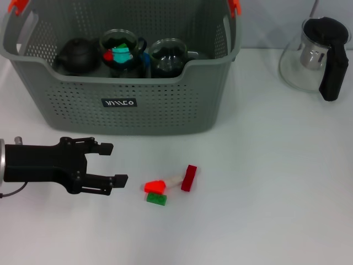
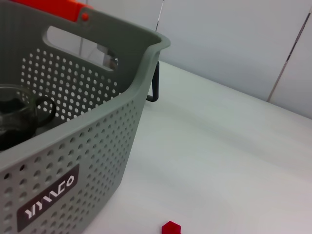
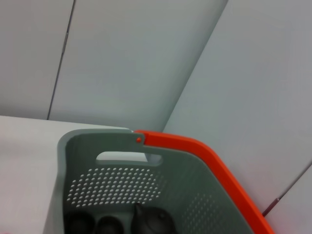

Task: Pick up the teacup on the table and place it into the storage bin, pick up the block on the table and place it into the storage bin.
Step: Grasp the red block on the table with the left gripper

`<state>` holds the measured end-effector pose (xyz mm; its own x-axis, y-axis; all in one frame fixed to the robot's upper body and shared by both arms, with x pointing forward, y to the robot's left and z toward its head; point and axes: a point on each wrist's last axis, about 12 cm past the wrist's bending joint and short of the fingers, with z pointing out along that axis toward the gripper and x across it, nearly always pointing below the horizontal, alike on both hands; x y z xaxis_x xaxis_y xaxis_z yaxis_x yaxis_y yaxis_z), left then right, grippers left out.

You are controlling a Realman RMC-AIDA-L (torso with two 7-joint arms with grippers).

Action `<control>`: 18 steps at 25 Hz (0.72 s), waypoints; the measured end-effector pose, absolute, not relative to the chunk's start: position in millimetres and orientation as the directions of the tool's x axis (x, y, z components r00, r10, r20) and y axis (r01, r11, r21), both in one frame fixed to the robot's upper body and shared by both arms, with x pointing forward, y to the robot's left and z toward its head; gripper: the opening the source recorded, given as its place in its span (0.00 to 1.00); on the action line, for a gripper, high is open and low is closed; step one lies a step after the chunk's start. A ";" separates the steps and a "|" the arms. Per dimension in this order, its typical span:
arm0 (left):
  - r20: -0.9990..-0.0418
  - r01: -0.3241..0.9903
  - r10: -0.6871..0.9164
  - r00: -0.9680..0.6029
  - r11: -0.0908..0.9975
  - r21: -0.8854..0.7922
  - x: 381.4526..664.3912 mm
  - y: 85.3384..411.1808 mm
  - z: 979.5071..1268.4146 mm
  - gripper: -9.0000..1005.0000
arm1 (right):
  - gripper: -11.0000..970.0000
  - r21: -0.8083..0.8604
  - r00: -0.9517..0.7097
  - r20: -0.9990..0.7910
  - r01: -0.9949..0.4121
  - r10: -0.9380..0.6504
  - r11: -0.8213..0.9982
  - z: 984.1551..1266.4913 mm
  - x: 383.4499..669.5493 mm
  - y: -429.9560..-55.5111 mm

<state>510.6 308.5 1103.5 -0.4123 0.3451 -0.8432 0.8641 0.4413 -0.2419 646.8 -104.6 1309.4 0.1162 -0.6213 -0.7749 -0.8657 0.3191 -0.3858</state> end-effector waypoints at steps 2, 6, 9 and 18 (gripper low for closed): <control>-0.842 0.863 0.344 -0.415 0.442 -0.244 511.1 308.5 1103.9 0.90 | 0.04 -0.385 0.119 -0.774 -0.869 -0.622 0.312 1309.8 642.8 -106.5; -0.842 0.862 0.343 -0.417 0.443 -0.246 511.3 309.0 1104.3 0.90 | 0.07 -0.371 0.133 -0.797 -0.877 -0.589 0.305 1313.1 626.5 -113.7; -0.842 0.862 0.345 -0.415 0.445 -0.242 511.6 310.1 1105.3 0.90 | 0.18 -0.350 0.144 -0.821 -0.891 -0.552 0.289 1313.3 610.8 -122.9; -0.842 0.850 0.354 -0.406 0.485 -0.206 514.1 323.1 1109.6 0.90 | 0.52 -0.268 0.175 -0.882 -0.950 -0.438 0.161 1274.8 567.6 -146.3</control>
